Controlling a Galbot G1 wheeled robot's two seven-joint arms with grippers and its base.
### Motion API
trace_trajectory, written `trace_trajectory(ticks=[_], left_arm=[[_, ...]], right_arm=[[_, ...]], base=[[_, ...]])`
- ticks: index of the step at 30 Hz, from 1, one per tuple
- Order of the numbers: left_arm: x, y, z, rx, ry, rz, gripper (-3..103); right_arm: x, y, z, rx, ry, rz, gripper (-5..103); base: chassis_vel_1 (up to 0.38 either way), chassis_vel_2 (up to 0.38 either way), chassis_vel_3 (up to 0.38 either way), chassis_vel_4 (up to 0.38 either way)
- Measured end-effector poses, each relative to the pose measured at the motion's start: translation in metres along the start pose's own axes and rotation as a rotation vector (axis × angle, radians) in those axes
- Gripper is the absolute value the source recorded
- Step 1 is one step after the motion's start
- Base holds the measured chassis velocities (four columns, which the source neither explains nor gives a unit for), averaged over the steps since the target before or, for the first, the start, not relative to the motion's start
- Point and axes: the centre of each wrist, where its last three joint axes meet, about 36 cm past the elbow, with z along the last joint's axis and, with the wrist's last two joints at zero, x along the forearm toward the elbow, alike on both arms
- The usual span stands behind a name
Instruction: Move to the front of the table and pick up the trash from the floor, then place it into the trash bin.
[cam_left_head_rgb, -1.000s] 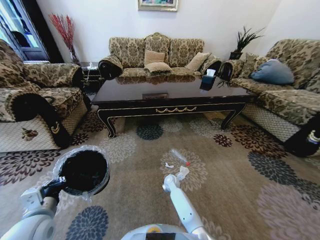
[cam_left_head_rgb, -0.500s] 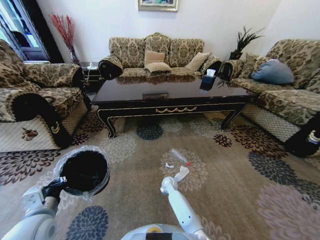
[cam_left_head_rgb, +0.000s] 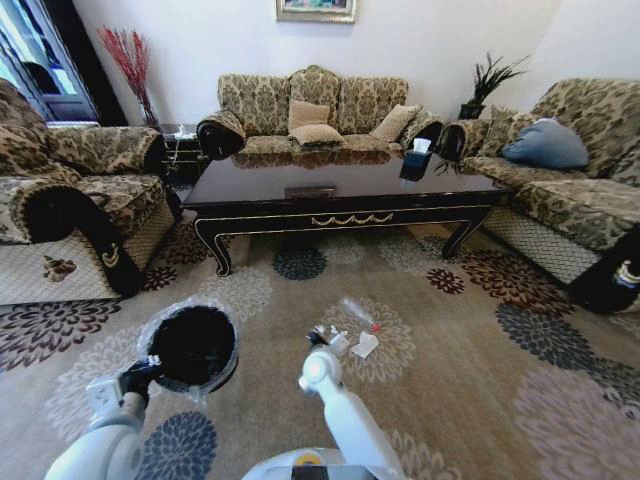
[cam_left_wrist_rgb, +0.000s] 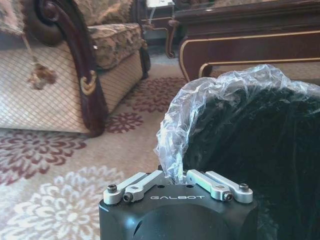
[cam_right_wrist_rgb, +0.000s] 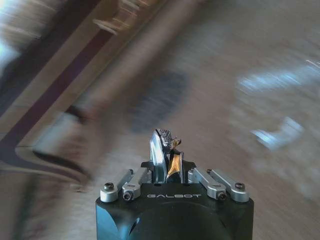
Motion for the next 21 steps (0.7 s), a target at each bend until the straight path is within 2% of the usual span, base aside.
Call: trace_trajectory(ticks=[1,3,4,6,8,11,13,17,19,21], left_arm=[[0.000,0.000,0.000,0.000,0.000,0.000,2],[-0.001,-0.003,0.001,0.006,0.005,0.009,2],[-0.002,-0.004,0.003,0.011,0.008,0.013,2],[-0.006,-0.009,0.006,0.029,0.019,0.028,2],[-0.007,-0.009,0.007,0.032,0.021,0.031,2],[-0.014,-0.013,0.008,0.060,0.029,0.050,2],[-0.016,-0.013,0.008,0.067,0.029,0.055,2],[-0.025,-0.018,0.013,0.105,0.046,0.071,2],[-0.025,-0.018,0.014,0.108,0.050,0.072,2],[-0.030,-0.019,0.017,0.127,0.068,0.081,2]], right_arm=[[0.000,0.000,0.000,0.000,0.000,0.000,26],[0.010,0.000,0.000,0.037,-0.047,-0.082,26],[0.015,-0.001,0.000,0.059,-0.087,-0.137,26],[0.023,-0.002,-0.005,0.117,-0.225,-0.316,26],[0.024,-0.001,-0.006,0.125,-0.246,-0.347,26],[0.032,0.000,0.000,0.177,-0.320,-0.503,26],[0.034,-0.001,0.004,0.192,-0.333,-0.536,26],[0.056,-0.008,0.047,0.266,-0.336,-0.707,26],[0.058,-0.008,0.050,0.276,-0.343,-0.736,26],[0.061,-0.007,0.059,0.332,-0.405,-0.861,26]], base=[[0.000,0.000,0.000,0.000],[0.000,0.000,0.000,0.000],[0.000,0.000,0.000,0.000],[0.000,0.000,0.000,0.000],[0.000,0.000,0.000,0.000],[0.000,0.000,0.000,0.000],[0.000,0.000,0.000,0.000],[0.000,0.000,0.000,0.000],[0.000,0.000,0.000,0.000],[0.000,0.000,0.000,0.000]])
